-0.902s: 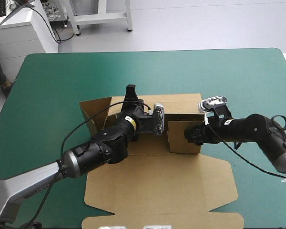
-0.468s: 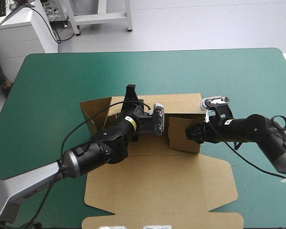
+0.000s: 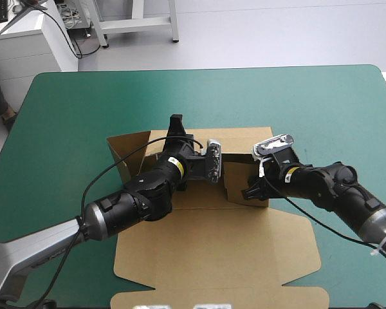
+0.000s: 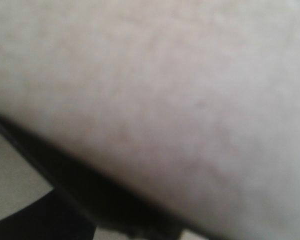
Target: Fold the box
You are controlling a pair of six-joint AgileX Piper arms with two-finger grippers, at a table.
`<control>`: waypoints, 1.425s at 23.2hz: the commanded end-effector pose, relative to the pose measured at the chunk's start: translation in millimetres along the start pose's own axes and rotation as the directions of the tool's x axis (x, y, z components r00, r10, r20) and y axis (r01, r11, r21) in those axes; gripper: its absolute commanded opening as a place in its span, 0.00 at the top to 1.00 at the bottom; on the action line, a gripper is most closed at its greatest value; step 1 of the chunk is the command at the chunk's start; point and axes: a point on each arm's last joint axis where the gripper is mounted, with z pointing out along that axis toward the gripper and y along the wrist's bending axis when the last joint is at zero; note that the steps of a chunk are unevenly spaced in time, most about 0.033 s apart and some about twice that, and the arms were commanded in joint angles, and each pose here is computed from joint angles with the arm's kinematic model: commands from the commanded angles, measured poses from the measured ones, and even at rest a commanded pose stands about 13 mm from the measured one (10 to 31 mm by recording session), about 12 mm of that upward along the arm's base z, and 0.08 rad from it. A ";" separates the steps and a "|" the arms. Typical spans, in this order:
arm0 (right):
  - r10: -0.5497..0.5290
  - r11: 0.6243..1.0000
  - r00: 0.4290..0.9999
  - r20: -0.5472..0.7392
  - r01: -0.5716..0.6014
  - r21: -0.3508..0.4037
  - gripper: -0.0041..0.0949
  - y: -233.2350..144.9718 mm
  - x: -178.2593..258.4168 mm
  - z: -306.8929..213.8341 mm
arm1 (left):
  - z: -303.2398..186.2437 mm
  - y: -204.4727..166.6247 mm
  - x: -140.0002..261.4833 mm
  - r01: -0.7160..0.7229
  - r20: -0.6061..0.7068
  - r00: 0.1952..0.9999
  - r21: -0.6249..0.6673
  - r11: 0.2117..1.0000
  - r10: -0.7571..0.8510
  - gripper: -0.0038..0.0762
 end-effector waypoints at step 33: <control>0.145 0.985 0.943 0.298 -0.165 0.044 0.97 -1.7 -8.9 -15.1 | -10.1 6.4 -8.9 0.058 0.099 0.993 -0.004 0.998 -0.058 0.96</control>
